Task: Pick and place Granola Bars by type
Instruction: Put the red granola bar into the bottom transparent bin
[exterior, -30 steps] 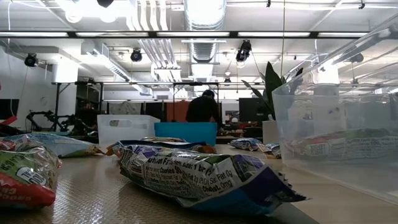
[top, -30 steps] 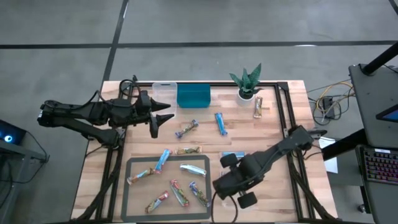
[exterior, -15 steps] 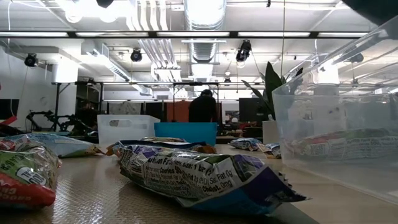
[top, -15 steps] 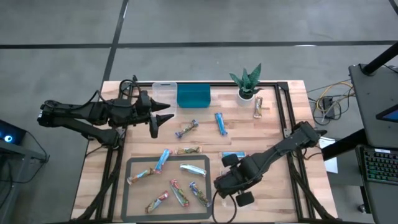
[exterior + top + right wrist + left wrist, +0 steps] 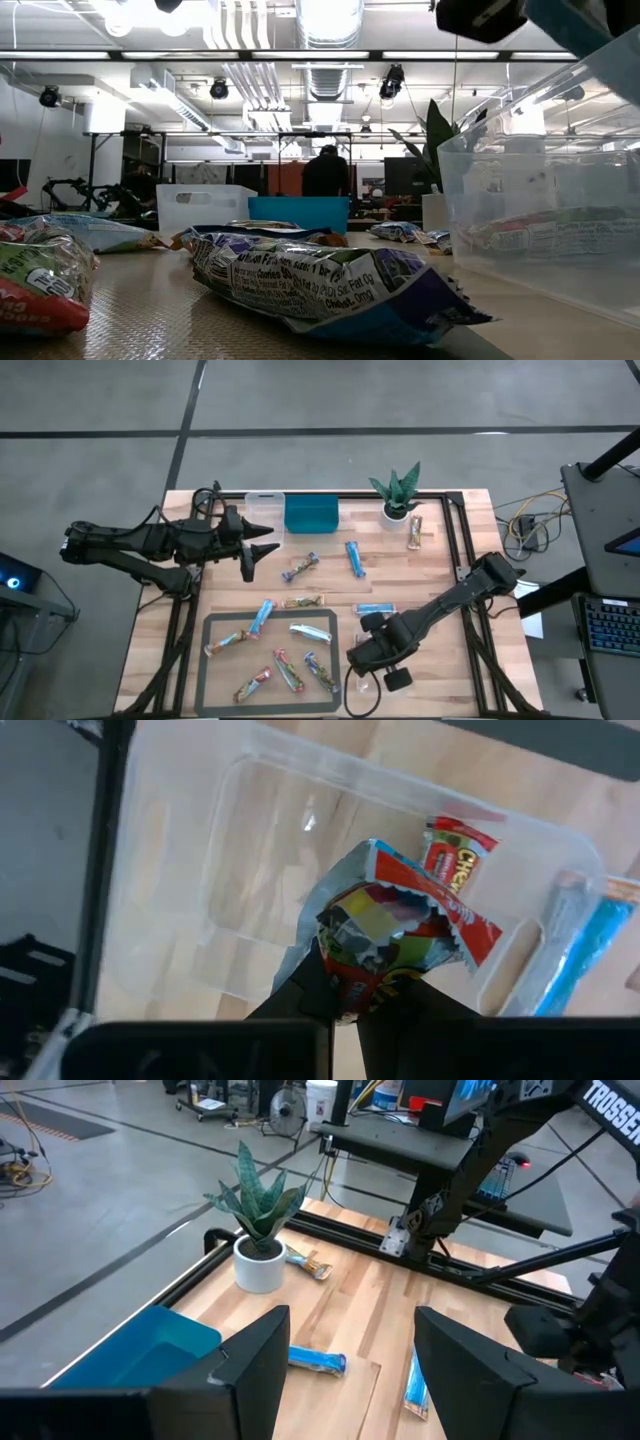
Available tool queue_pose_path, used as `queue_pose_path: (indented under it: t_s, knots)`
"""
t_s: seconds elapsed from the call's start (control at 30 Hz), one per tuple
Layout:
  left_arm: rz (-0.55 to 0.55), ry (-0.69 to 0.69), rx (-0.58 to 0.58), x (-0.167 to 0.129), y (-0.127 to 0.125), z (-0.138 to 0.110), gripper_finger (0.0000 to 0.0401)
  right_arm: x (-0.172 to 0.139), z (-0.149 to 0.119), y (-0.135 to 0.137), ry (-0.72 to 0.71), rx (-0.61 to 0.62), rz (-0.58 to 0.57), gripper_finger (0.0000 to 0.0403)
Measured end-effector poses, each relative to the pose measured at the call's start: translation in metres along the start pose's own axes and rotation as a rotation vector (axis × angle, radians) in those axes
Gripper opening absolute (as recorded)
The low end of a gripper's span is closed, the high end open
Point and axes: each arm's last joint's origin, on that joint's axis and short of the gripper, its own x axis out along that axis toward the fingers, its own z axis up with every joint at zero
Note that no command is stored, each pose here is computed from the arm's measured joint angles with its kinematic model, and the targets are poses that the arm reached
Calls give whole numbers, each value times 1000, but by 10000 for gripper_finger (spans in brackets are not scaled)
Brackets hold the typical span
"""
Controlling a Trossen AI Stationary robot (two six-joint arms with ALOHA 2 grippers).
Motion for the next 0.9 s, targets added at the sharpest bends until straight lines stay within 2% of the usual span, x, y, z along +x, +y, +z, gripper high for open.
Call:
queue_pose_path:
  t_s: [0.17,0.4,0.57,0.9]
  knots:
    - [1,1,1,0,0,0,197,10,-2,-2,23,-98,-4,11]
    - [2,4,2,0,0,0,197,19,-2,-5,17,-145,-1,11]
    - [5,3,2,0,1,0,197,23,3,-11,-34,-137,6,11]
    - [6,3,1,0,1,0,197,51,-8,-18,10,-143,3,11]
